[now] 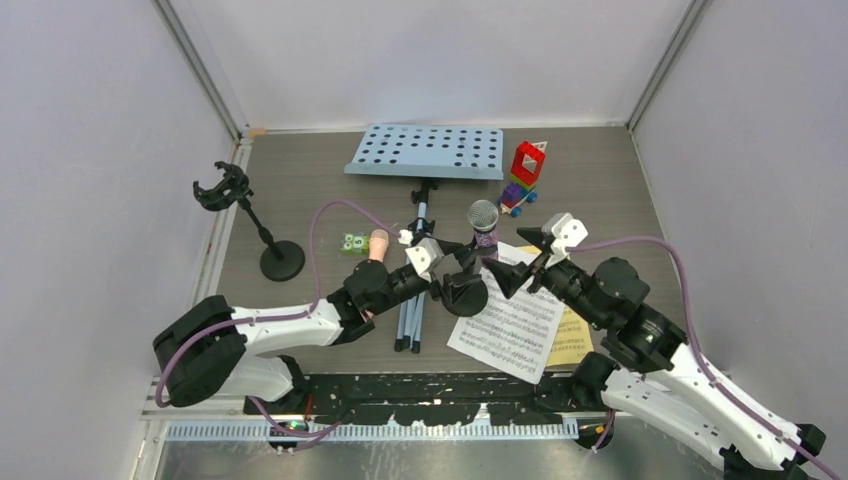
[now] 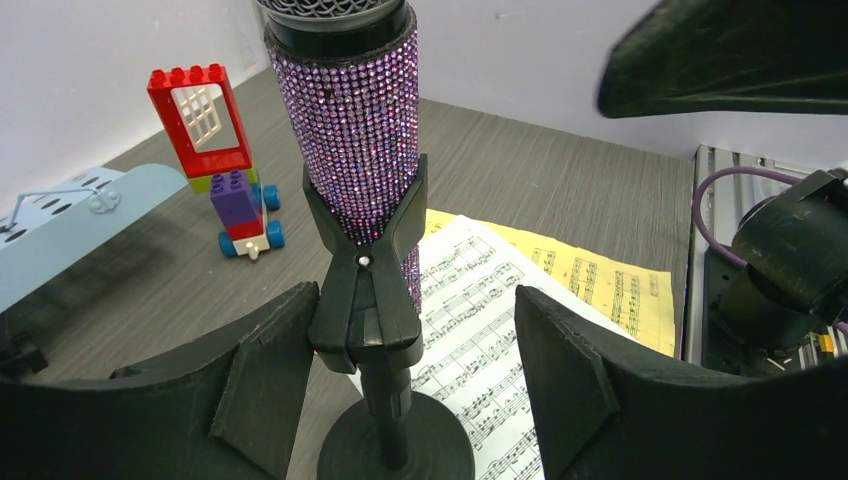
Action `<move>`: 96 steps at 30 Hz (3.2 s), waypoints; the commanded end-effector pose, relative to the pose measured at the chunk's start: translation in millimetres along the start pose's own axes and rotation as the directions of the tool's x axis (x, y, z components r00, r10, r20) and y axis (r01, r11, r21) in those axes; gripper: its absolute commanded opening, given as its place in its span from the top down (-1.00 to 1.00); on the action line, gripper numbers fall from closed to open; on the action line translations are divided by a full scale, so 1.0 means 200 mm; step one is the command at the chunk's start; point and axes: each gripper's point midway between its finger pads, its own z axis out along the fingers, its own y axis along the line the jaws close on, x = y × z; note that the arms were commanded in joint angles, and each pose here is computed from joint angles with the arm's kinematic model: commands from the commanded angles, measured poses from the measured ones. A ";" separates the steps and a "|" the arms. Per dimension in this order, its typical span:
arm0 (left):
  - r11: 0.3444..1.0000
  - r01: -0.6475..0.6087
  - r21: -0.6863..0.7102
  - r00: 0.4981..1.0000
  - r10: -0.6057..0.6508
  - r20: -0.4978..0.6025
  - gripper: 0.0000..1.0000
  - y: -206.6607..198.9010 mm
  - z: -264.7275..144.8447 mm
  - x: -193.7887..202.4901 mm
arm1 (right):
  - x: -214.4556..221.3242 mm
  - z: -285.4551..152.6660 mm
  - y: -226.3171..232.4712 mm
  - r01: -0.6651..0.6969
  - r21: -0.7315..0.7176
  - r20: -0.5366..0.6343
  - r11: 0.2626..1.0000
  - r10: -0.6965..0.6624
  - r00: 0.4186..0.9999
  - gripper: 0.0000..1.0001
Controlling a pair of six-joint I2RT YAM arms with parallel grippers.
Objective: Pack up the instrument practice props
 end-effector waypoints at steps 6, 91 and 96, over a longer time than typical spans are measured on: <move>1.000 0.002 0.004 0.998 -0.002 0.070 -0.43 -0.01 0.01 -0.07 | -0.19 0.15 -0.04 0.092 0.056 0.210 0.994 -0.101 0.972 -0.55; 0.998 0.024 -0.059 0.994 -0.017 0.106 -0.49 0.05 0.08 -0.10 | -0.14 0.21 -0.11 0.182 0.129 0.166 0.975 -0.202 0.965 0.72; 0.997 0.037 -0.062 0.995 -0.031 0.094 0.59 0.05 0.09 -0.08 | -0.14 0.20 -0.11 0.182 0.131 0.164 0.974 -0.203 0.965 0.72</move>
